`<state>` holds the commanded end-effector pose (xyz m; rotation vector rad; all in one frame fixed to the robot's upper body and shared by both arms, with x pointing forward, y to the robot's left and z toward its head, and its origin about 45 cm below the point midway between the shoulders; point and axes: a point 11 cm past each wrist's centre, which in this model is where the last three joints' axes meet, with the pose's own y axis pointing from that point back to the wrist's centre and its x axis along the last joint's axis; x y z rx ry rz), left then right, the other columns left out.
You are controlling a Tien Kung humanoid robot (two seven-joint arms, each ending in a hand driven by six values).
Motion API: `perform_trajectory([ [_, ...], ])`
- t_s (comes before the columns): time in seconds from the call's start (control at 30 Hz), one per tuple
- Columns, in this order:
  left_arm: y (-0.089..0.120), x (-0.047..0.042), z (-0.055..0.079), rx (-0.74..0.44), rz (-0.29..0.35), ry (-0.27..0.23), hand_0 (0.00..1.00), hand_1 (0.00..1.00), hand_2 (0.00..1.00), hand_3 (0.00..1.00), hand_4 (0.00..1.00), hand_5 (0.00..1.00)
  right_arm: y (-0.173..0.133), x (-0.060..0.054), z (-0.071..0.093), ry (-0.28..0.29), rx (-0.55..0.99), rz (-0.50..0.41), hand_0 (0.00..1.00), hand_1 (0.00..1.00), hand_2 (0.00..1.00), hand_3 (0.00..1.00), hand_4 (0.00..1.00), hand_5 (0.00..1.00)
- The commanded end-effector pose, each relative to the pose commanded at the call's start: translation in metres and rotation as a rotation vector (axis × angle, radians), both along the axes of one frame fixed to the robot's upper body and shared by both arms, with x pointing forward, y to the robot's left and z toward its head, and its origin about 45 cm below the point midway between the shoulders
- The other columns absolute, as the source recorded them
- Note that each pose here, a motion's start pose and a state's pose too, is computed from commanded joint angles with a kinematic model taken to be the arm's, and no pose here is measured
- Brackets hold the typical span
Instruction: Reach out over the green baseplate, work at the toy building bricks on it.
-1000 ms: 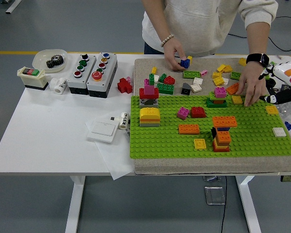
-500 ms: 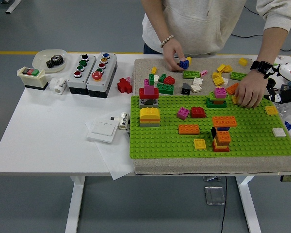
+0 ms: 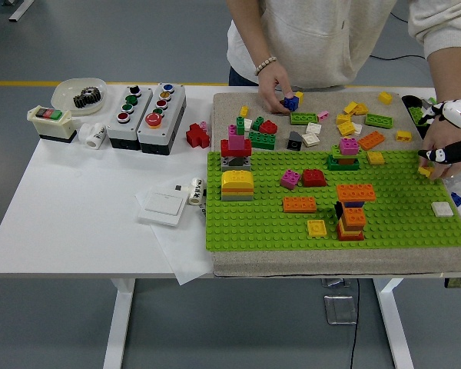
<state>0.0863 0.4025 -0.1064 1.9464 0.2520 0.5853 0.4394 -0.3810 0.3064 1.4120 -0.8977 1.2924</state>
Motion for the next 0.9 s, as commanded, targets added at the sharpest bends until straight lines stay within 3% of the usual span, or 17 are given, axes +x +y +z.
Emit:
perform_trajectory([
  [0.5, 0.0, 0.0007, 0.0, -0.003, -0.001, 0.002, 0.55, 0.624, 0.688, 0.611, 0.645, 0.728, 0.0, -0.001, -0.003, 0.014, 0.009, 0.004, 0.645, 0.68, 0.739, 0.671, 0.818, 0.432],
  [0.9, -0.001, 0.0014, 0.0, -0.007, -0.001, 0.003, 0.55, 0.625, 0.689, 0.61, 0.644, 0.729, 0.002, -0.006, -0.015, 0.056, -0.066, 0.053, 0.64, 0.679, 0.739, 0.672, 0.816, 0.43],
])
